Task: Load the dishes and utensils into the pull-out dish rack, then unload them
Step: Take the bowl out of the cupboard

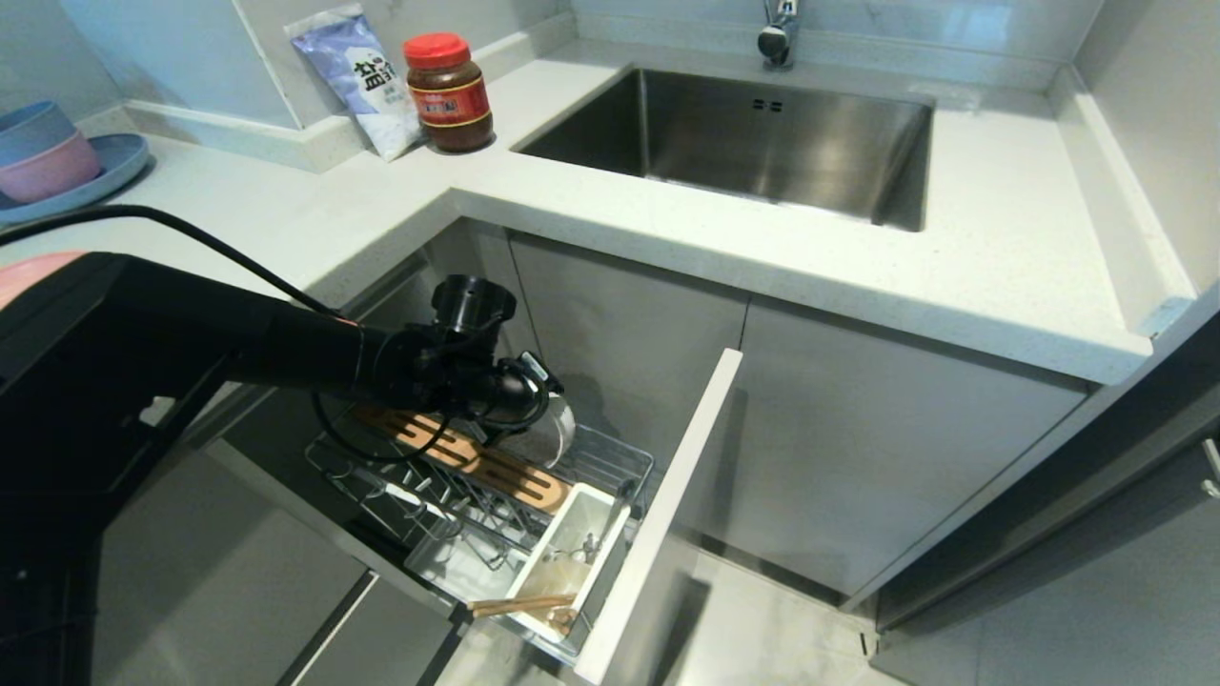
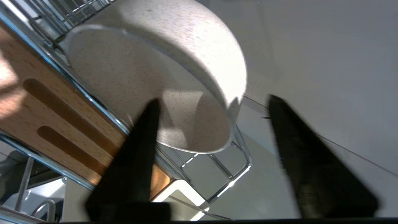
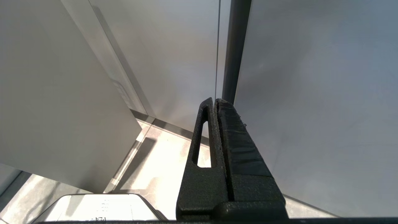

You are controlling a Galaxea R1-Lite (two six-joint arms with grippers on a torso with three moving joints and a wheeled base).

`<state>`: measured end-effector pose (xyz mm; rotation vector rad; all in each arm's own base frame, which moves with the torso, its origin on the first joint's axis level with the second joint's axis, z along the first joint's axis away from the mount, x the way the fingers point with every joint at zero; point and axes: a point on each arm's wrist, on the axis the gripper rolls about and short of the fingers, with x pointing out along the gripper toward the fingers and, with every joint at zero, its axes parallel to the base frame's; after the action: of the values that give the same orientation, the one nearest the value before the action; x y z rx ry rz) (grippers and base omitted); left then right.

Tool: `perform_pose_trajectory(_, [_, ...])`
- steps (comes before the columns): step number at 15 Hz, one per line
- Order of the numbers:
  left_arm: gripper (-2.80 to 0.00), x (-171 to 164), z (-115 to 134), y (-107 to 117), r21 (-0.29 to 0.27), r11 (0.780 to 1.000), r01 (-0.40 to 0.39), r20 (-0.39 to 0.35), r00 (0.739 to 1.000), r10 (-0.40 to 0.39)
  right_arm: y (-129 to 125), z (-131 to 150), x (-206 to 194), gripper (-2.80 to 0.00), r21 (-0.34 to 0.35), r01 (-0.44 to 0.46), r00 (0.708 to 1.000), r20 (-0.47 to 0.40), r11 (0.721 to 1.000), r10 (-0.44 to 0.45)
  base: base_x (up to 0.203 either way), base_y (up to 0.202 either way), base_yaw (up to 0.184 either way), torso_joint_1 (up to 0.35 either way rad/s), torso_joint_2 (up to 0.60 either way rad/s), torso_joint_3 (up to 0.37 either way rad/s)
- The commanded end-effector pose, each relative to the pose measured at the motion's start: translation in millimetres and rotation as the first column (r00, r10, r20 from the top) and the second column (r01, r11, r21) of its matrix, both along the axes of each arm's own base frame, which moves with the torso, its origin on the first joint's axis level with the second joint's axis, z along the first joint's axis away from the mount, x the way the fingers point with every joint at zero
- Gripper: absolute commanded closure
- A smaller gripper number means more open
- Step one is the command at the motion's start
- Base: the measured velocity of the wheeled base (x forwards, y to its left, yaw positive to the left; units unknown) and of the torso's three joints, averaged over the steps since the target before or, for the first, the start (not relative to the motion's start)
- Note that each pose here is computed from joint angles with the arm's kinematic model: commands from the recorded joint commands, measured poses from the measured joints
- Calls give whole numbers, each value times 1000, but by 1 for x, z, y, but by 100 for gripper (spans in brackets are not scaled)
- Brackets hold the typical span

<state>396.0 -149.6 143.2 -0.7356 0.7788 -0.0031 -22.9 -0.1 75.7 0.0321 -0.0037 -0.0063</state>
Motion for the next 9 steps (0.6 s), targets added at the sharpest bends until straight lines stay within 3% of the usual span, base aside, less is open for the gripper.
perform_pose_trajectory(1, [0,-1,3,-3,-7,1000,4,6,1000,-4,0,0,0,0,0,0,1000,1,1000,0,0,0,0,0,0,0])
perform_pose_trajectory(9, [0,-6,4,-9,-6,1000,22,2,1000,-22,0,0,0,0,0,0,1000,2,1000,0,0,0,0,0,0,0])
